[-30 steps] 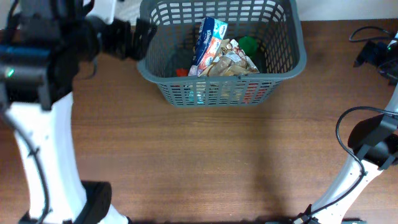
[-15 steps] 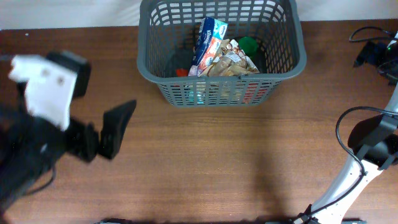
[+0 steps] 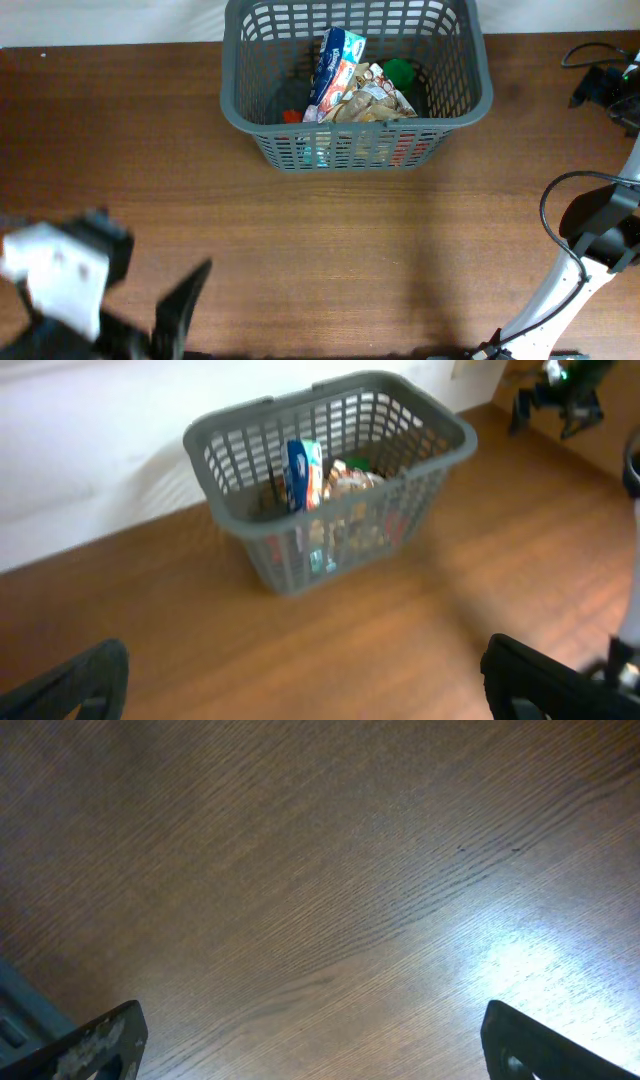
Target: Pack container
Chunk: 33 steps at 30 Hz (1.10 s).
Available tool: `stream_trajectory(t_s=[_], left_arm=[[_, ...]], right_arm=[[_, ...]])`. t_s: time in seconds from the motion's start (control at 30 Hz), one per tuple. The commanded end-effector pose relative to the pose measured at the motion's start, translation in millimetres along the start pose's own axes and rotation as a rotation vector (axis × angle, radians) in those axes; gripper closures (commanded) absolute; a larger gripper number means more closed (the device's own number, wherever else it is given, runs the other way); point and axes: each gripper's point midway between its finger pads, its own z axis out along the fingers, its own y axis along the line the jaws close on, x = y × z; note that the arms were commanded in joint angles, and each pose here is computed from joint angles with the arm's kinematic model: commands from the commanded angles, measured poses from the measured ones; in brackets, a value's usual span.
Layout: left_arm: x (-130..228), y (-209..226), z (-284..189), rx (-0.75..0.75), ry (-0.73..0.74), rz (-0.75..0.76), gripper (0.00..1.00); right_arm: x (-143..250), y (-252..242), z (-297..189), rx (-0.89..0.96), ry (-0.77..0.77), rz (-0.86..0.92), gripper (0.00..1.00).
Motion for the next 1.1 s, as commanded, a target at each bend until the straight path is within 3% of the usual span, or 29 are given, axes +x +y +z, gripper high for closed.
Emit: stream_trajectory(t_s=[0.0,0.33,0.67,1.07], left_arm=[[26,-10,-19,-0.011,-0.015,-0.021,0.01],[75,-60,-64,0.139,-0.119,-0.122,0.01],[144,-80,-84,0.142,-0.192,-0.116,0.01],[152,-95,-85,0.234,-0.188,-0.152,0.01]], right_arm=[[0,-3,-1,0.016,-0.003,0.005,0.01],[0,-3,-1,0.016,-0.003,0.005,0.01],[0,-3,-1,0.016,-0.003,0.005,0.01],[0,-3,-1,0.016,-0.003,0.005,0.01]])
